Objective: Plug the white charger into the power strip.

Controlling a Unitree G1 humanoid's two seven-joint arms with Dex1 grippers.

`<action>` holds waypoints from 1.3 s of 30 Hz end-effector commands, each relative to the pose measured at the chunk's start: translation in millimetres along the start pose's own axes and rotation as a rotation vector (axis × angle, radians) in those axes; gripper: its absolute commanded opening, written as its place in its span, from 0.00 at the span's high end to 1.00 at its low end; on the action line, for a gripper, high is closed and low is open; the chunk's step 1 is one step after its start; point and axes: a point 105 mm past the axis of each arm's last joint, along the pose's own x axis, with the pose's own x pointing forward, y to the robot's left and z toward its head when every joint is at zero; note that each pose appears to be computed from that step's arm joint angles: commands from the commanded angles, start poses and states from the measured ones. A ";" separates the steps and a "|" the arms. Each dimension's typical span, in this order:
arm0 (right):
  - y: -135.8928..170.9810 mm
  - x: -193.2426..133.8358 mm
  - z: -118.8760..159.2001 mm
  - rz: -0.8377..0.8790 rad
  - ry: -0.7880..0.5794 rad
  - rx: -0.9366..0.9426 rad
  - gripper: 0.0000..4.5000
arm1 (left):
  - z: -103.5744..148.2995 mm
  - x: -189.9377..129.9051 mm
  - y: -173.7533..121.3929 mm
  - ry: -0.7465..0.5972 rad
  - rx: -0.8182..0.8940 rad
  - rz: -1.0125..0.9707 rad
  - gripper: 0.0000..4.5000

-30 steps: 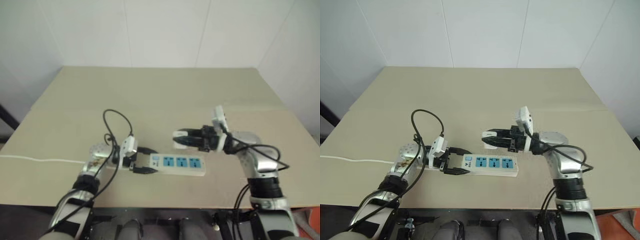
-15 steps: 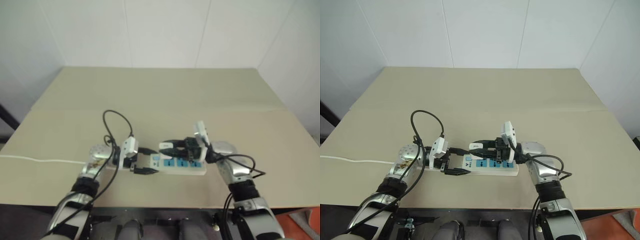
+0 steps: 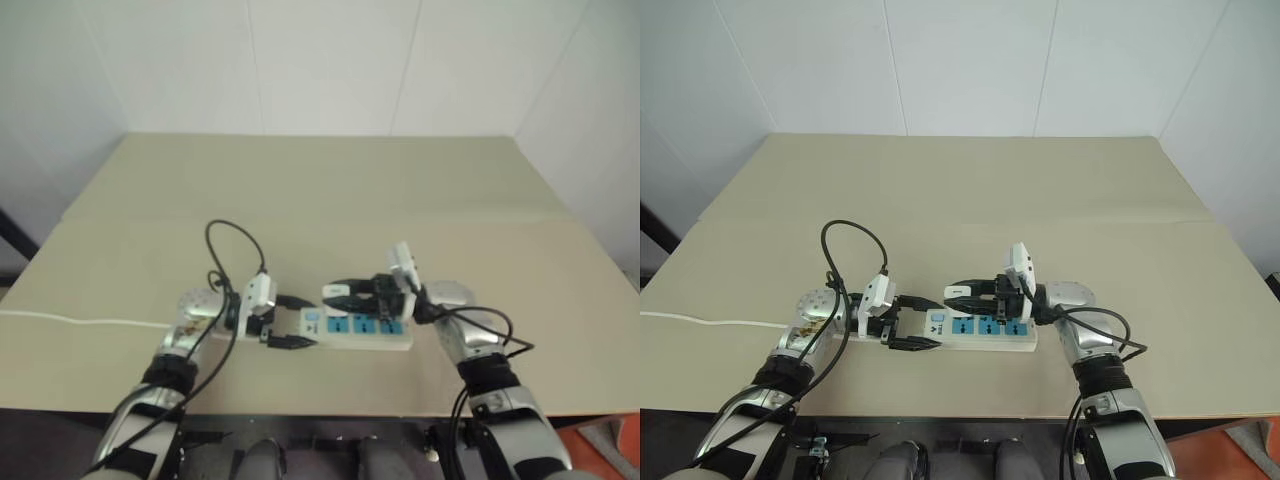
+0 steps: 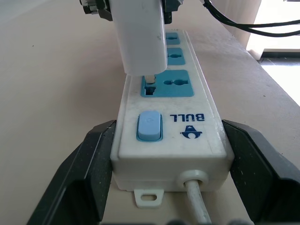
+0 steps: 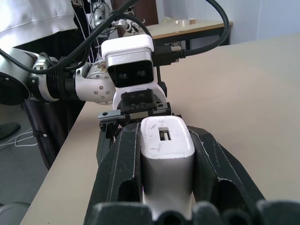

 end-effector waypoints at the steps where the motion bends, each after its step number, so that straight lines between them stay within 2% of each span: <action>1: 1.7 -1.0 5.8 0.004 -0.015 -0.049 0.75 | -13.8 2.6 -7.6 0.054 -0.045 -0.030 0.28; 12: 3.4 3.0 -5.1 0.001 0.022 -0.055 0.75 | -14.2 3.3 -8.7 0.050 -0.049 -0.029 0.28; 27: 2.8 -10.4 -25.2 -0.056 0.064 -0.006 0.75 | -14.4 2.8 -10.7 0.049 -0.052 -0.035 0.28; 39: 8.4 -22.0 -49.5 -0.056 0.155 -0.001 0.75 | -14.0 2.2 -11.4 0.053 -0.053 -0.038 0.28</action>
